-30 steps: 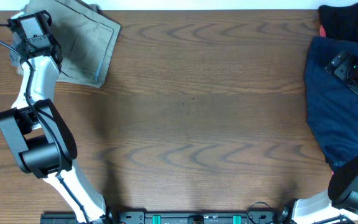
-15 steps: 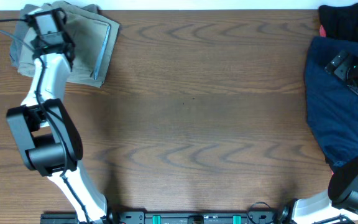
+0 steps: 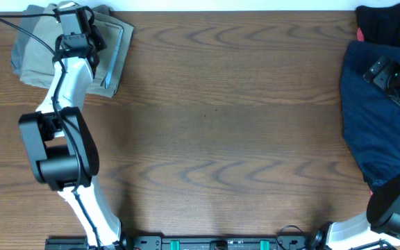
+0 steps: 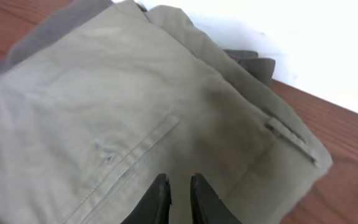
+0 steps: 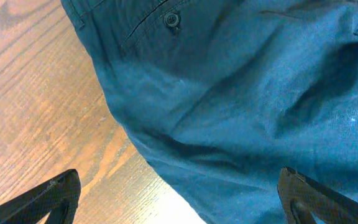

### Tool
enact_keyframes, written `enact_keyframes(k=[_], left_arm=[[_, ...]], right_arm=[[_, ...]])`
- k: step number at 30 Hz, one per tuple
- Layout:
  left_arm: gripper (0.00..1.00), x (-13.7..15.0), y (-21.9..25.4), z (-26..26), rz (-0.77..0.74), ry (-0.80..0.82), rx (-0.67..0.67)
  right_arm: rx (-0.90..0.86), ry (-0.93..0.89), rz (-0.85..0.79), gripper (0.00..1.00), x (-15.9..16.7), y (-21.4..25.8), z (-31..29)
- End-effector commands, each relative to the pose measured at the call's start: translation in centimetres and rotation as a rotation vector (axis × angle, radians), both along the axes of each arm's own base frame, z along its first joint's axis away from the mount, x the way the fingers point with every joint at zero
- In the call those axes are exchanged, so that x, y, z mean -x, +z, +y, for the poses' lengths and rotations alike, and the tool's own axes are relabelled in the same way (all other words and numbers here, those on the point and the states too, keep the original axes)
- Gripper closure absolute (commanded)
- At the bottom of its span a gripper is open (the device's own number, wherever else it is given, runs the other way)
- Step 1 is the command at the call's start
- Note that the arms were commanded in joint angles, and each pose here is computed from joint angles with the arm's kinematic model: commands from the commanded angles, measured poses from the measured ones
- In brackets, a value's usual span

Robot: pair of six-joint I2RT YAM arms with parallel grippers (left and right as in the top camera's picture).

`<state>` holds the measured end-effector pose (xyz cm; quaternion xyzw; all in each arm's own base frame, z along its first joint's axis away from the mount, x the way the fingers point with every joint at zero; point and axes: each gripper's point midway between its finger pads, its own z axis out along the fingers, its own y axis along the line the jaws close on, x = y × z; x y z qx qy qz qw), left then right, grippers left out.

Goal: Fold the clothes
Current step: 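Lower the trousers onto the stack and open the left gripper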

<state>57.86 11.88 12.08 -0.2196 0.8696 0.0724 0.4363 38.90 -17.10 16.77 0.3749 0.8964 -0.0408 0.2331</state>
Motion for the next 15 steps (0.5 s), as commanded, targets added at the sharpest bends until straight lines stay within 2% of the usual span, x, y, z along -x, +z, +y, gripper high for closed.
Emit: enact_keyframes(k=[1,8,9,12,15], left_arm=[[0.85,-0.4,-4.7,0.2,0.064,-0.004,0.019],[0.83,0.2,-9.3,0.1,0.149,-0.003,0.032],[0.77,0.2,-9.3,0.1,0.152,-0.006,0.029],[0.77,0.2,-8.0,0.1,0.141,-0.018,0.013],[0.75,0.1,-4.6,0.1,0.094,-0.018,0.007]], right_arm=[[0.017,0.011,0.005,0.01,-0.3,0.1,-0.1],[0.017,0.011,0.005,0.01,-0.3,0.1,-0.1],[0.017,0.011,0.005,0.01,-0.3,0.1,-0.1],[0.017,0.011,0.005,0.01,-0.3,0.1,-0.1],[0.017,0.011,0.005,0.01,-0.3,0.1,-0.1]])
